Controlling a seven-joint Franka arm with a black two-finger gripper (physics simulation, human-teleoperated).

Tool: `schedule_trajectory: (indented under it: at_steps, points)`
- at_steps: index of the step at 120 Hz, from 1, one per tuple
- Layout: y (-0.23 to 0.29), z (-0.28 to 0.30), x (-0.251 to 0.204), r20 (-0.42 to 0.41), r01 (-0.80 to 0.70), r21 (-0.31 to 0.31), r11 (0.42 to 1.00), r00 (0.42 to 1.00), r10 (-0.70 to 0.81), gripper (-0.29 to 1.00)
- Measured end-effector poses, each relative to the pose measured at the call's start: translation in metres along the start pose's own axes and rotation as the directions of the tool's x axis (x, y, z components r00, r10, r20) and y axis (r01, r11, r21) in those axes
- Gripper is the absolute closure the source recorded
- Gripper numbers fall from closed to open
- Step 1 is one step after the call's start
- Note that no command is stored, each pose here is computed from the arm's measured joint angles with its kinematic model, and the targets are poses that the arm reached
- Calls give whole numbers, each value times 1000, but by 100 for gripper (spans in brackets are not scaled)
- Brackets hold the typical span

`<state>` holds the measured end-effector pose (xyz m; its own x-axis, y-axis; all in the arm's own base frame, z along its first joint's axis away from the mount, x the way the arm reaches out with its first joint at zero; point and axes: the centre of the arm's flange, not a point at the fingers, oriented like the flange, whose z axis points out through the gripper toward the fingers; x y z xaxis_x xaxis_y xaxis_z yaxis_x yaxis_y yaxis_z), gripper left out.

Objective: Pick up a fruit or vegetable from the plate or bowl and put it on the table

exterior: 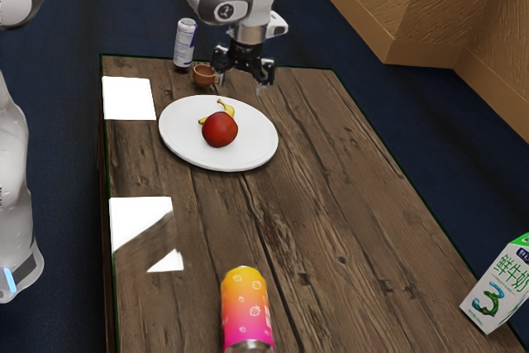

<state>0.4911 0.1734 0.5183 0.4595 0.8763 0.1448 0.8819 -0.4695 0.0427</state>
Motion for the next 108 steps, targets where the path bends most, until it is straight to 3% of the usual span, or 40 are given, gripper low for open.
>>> schedule_trajectory:
  at_steps: [83, 108]
  points:
    - [-22, 54, 1, 126, 137, 188, 973, 979, -162, 0]
    - [-21, 66, 2, 135, 150, 212, 966, 974, -181, 0]
